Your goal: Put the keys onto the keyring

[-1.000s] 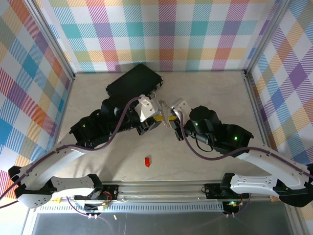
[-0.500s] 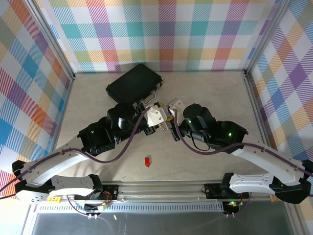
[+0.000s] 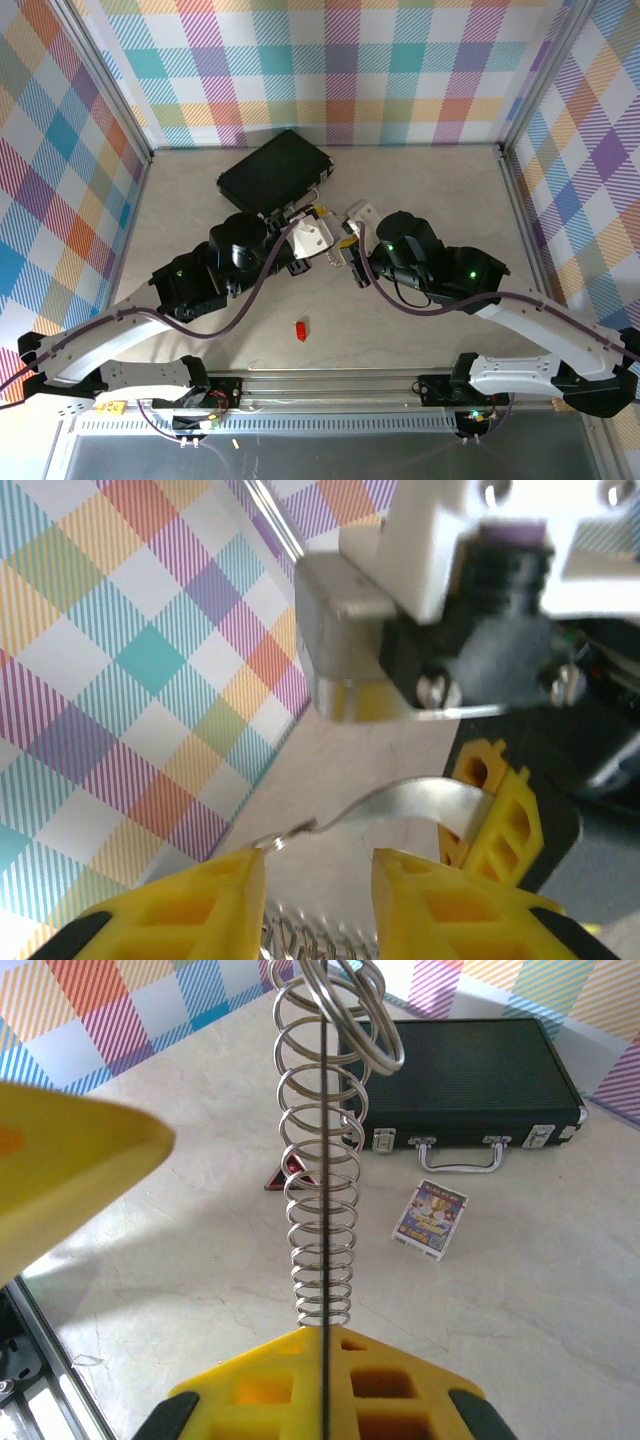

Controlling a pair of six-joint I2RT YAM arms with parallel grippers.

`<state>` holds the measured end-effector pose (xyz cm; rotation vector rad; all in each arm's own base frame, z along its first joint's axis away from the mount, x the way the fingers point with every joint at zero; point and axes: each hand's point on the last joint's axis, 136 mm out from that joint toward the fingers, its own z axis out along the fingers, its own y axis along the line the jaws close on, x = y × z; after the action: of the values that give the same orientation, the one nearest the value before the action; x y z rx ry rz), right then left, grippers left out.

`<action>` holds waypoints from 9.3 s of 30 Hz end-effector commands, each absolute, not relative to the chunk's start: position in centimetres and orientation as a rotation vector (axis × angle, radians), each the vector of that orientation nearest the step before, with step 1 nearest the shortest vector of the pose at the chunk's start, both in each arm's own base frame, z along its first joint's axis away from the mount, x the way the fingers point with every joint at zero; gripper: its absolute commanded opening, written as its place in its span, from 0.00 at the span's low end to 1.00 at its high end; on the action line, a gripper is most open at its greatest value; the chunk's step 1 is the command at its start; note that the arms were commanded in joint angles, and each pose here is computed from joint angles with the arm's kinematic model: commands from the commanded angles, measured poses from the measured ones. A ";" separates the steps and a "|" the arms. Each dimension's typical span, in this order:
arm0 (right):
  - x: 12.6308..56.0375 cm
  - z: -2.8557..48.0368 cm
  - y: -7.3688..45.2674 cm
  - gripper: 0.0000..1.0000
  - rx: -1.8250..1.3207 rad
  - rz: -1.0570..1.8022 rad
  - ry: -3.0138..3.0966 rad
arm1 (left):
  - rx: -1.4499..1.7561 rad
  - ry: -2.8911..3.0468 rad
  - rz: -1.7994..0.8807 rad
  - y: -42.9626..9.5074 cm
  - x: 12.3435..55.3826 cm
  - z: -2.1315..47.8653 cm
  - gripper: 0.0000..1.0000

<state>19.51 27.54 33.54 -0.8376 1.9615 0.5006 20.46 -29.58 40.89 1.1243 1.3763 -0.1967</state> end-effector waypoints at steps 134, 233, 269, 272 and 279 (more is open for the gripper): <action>18.9 35.9 26.4 0.00 -0.791 0.647 1.972 | 1.019 1.164 -0.003 -30.3 21.8 40.9 0.39; 9.6 47.9 28.3 0.30 -1.126 1.098 1.282 | 1.201 1.129 -1.155 -27.9 11.4 47.5 0.00; 8.9 47.1 30.2 0.00 -1.199 1.184 1.243 | 1.245 1.159 -1.225 -28.6 11.0 46.5 0.00; 8.9 46.6 30.6 0.00 -1.225 1.183 1.257 | 1.247 1.164 -1.224 -28.7 11.1 46.5 0.00; 8.1 46.8 30.5 0.00 -1.249 1.204 1.215 | 1.249 1.169 -1.224 -28.6 11.1 46.5 0.00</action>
<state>9.58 30.17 45.62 -1.2004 1.3131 1.1548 10.86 -28.62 45.61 1.2538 1.1884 -1.2326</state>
